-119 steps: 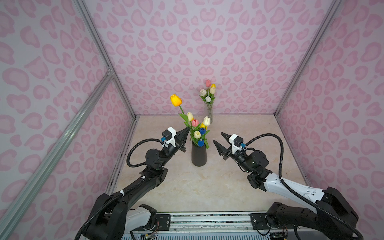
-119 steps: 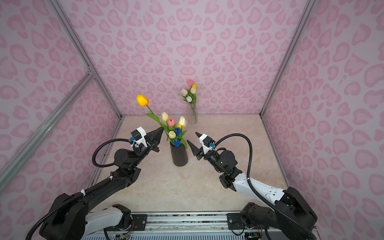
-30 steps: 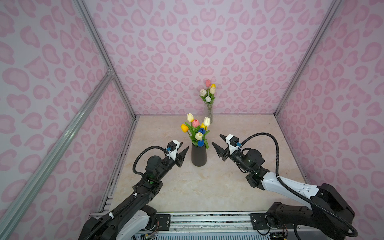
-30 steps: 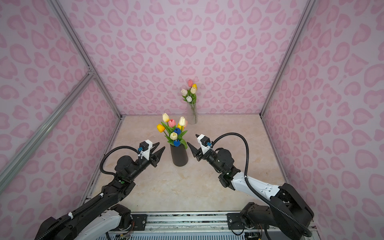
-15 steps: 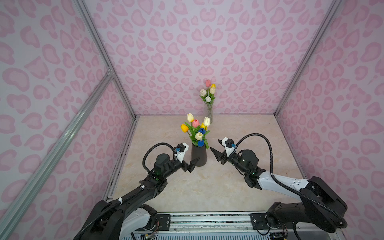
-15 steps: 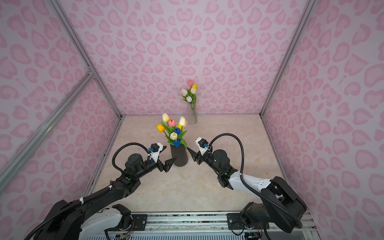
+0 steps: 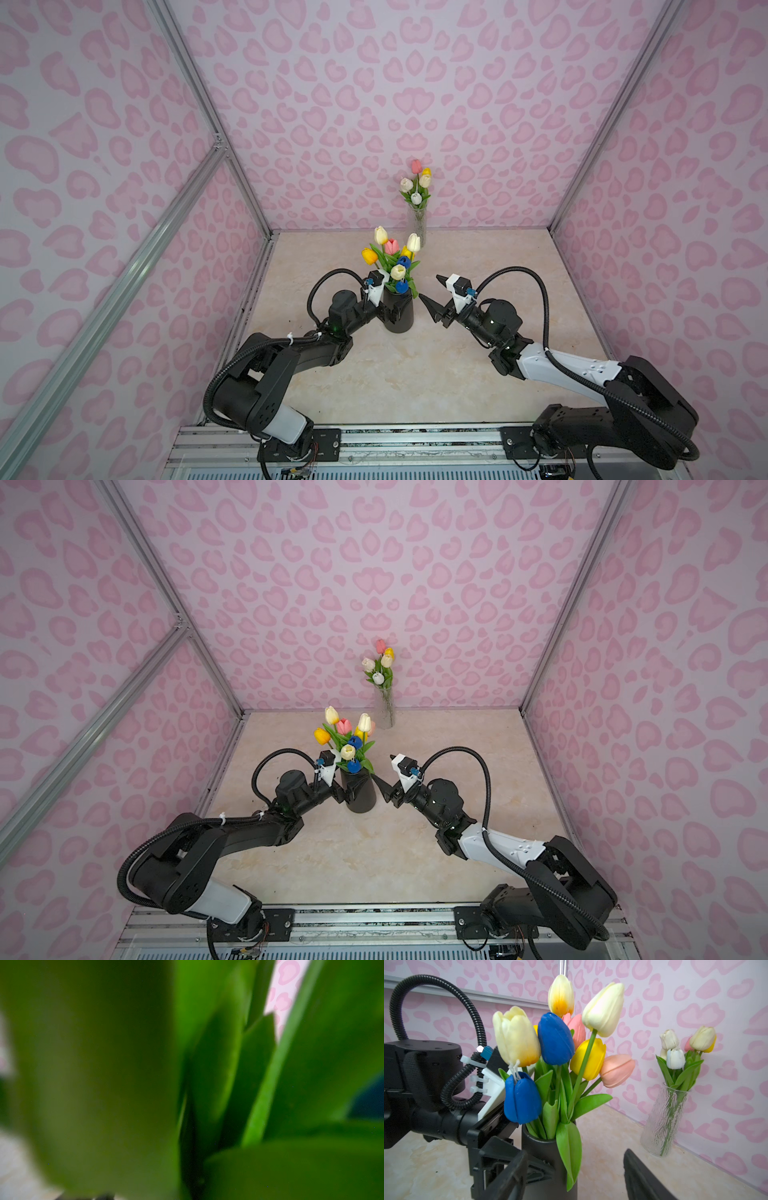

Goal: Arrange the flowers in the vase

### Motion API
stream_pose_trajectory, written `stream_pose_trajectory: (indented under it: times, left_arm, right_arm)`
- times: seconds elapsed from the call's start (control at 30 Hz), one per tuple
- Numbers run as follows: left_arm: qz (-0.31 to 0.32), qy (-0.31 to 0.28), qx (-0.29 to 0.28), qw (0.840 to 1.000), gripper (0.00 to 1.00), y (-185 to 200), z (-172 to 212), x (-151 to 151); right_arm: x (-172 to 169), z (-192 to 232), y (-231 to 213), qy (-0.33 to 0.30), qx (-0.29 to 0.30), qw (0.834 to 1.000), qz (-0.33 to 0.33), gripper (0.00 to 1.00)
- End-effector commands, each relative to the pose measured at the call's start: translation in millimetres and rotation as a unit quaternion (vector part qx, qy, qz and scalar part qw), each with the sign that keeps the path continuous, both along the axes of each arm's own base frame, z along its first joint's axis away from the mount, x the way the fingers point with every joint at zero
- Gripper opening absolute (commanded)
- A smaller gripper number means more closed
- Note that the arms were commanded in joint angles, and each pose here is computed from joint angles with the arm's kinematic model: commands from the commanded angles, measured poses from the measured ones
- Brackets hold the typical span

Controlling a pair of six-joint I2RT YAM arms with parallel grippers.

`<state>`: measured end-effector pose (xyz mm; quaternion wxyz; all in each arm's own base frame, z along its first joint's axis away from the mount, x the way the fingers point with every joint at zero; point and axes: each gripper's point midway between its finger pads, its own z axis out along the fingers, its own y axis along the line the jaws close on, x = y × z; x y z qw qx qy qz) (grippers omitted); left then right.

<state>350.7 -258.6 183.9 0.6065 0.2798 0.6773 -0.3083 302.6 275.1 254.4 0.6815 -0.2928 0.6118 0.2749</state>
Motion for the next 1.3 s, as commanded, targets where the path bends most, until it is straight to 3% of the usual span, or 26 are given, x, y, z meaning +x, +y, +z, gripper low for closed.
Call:
stream_pose_trajectory:
  times: [0.0,0.07,0.17,0.33,0.5,0.63,0.8,0.93,1.27]
  left_arm:
    - [-0.013,-0.039,-0.022,0.999,0.91,-6.8,18.2,3.6]
    - [-0.012,-0.042,-0.021,0.999,0.81,-7.5,17.5,5.1]
    - [-0.014,-0.042,-0.016,0.999,0.76,-8.8,15.4,6.8]
    - [-0.010,-0.050,-0.006,0.999,0.60,-7.5,15.1,7.3]
    - [0.007,-0.072,0.006,0.997,0.57,-3.0,22.8,13.8]
    - [-0.018,-0.094,-0.001,0.995,0.56,1.1,41.1,28.5]
    - [-0.013,-0.138,0.006,0.990,0.56,12.1,67.4,68.4]
    - [-0.009,-0.166,-0.001,0.986,0.54,21.0,82.3,117.0]
    - [0.008,-0.204,-0.033,0.978,0.51,25.9,94.5,223.0]
  right_arm:
    - [-2.8,-0.1,-3.5,-0.014,-0.007,1.000,-0.005,0.76]
    - [-4.7,-1.9,-5.2,-0.016,-0.010,1.000,-0.005,0.77]
    - [-6.2,-3.1,-6.3,-0.017,-0.013,1.000,-0.005,0.77]
    - [-5.2,-2.1,-8.9,-0.021,-0.012,1.000,-0.014,0.78]
    - [-3.7,0.9,-8.9,-0.025,-0.011,0.999,-0.017,0.77]
    - [-4.2,4.2,-9.0,-0.029,-0.007,0.999,-0.016,0.76]
    - [-6.9,8.8,-13.0,-0.034,-0.007,0.999,-0.020,0.76]
    - [-11.0,11.7,-18.8,-0.037,-0.010,0.999,-0.025,0.75]
    - [-20.5,15.7,-35.3,-0.041,-0.025,0.998,-0.048,0.75]
